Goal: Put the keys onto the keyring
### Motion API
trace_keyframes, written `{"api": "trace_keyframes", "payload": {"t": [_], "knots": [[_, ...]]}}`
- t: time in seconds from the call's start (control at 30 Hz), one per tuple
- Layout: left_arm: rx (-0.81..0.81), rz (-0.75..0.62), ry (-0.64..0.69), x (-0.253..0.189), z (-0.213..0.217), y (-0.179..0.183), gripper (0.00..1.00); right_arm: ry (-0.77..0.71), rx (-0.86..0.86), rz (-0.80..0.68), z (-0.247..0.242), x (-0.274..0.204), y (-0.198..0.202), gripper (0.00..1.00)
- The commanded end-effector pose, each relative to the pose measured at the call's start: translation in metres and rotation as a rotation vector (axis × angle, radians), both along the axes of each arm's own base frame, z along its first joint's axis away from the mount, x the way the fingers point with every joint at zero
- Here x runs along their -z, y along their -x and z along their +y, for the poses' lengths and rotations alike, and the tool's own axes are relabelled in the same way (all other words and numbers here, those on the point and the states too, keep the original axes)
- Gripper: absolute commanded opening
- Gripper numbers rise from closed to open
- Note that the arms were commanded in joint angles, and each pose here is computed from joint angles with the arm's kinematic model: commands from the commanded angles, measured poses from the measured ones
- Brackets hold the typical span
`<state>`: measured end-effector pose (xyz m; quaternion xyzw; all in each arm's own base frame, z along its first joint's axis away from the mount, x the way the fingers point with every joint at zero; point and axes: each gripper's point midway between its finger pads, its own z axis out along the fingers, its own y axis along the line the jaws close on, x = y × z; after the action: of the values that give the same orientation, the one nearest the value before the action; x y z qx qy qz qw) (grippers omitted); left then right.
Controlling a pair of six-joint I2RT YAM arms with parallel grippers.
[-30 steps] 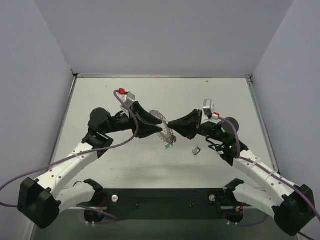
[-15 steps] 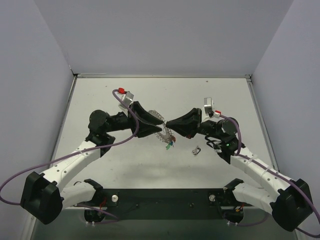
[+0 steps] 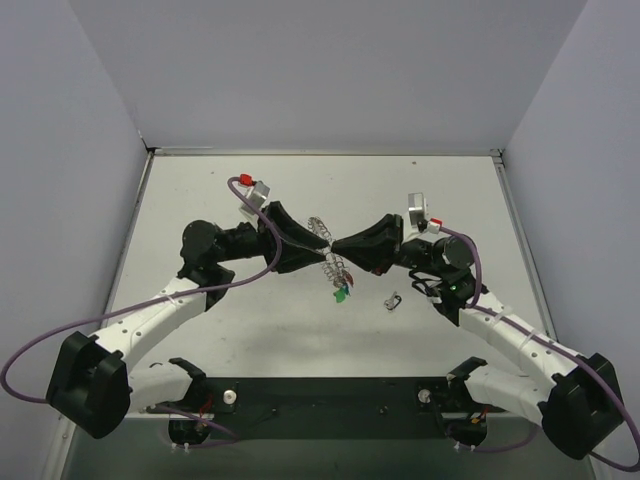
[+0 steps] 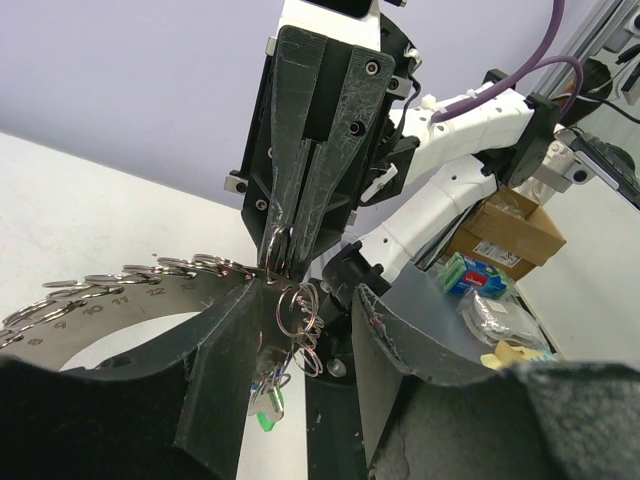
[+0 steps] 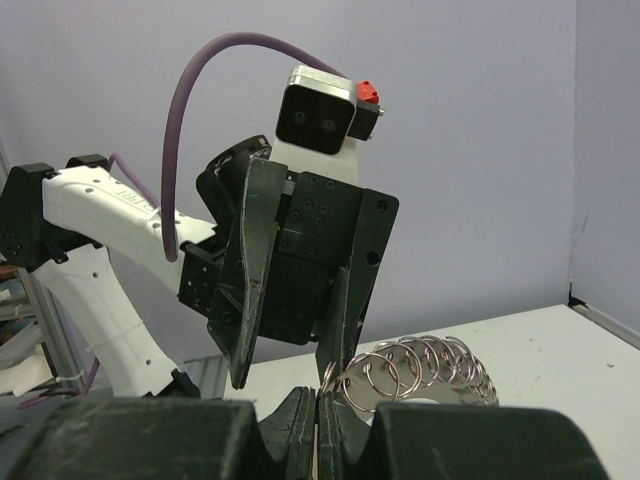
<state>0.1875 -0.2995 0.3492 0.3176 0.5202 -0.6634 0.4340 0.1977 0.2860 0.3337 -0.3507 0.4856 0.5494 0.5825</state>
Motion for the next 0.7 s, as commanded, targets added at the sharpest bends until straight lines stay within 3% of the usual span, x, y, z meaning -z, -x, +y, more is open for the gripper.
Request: {"api": "trace_keyframes", "payload": {"t": [0.0,0.67], "knots": [[-0.013,-0.046,0.046,-0.012,0.001,-0.0029,0.5,-0.079,-0.062,-0.18,-0.0017,-0.0341,0.0192,0.0],[0.04,-0.042,0.099,-0.0174,-0.0015,0.0001,0.45,-0.063,-0.151,-0.167,0.0071,-0.0248,0.0256,0.0]]}}
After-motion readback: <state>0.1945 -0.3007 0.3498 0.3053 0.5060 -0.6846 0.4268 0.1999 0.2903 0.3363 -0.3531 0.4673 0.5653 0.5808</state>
